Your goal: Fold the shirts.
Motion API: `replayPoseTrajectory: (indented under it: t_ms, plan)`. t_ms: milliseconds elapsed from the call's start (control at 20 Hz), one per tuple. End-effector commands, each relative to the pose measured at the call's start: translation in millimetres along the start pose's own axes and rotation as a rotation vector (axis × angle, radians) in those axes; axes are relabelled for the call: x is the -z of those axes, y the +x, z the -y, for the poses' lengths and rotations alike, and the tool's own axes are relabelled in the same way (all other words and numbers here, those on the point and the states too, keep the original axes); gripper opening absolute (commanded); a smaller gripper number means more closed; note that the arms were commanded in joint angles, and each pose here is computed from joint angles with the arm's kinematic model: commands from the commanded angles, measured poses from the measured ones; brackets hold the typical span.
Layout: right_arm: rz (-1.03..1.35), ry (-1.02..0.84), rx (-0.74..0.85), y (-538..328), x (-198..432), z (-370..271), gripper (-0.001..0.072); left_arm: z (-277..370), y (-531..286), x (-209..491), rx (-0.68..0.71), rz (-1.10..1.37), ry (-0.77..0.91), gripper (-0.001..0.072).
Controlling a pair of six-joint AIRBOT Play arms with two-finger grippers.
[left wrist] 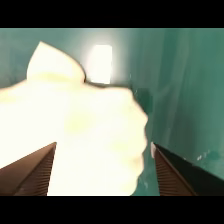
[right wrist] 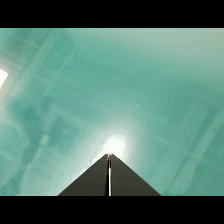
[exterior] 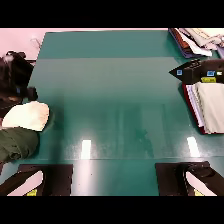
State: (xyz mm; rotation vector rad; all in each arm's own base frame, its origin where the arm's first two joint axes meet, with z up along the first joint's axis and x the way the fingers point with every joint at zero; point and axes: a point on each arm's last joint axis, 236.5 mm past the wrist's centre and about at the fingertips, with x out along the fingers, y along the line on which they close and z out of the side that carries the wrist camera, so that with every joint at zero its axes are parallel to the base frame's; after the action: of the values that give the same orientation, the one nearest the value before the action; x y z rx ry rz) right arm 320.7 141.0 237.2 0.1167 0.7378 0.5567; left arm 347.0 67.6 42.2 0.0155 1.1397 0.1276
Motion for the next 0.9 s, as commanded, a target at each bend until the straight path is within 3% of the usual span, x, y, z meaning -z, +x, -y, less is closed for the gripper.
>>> replayPoseTrajectory:
  t_ms: [0, 150, 200, 250, 300, 450, 550, 650, 850]
  plan:
    - [-0.02, 0.01, -0.002, 7.6, 2.2, 3.3, 0.0021, -14.6, 50.0, 52.1, -0.031, -0.071, -0.038, 0.0708]
    - [-0.043, 0.023, -0.003, 17.5, 4.6, 8.2, 0.0021, -14.6, 55.9, 60.5, -0.036, -0.083, -0.059, 0.0706]
    - [-0.05, 0.027, -0.003, 20.5, 5.4, 9.6, 0.0021, -15.0, 53.8, 58.7, -0.038, -0.083, -0.083, 0.0514]
    - [-0.055, 0.03, -0.004, 22.8, 6.0, 10.8, 0.0021, -15.7, 49.8, 55.9, -0.039, -0.083, -0.09, 0.0183]
    - [-0.056, 0.03, -0.003, 23.6, 5.4, 11.4, 0.0021, -16.5, 42.8, 48.1, -0.038, -0.074, -0.094, 0.0035]
    - [0.008, 0.0, 0.001, 8.8, -18.0, 4.9, 0.0021, -6.0, -12.6, -12.1, 0.036, 0.037, -0.146, 0.0024]
    - [0.096, -0.038, 0.005, -12.8, -47.0, -4.9, 0.002, 18.5, -92.1, -76.7, 0.168, 0.25, -0.134, 0.0023]
    - [0.18, -0.076, 0.01, -36.3, -73.3, -15.4, 0.002, 42.9, -175.2, -117.2, 0.228, 0.453, -0.06, 0.0022]
    - [0.323, -0.134, 0.017, -77.5, -112.1, -33.7, 0.0021, 125.7, -277.7, -126.6, 0.383, 0.622, 0.154, 0.0022]
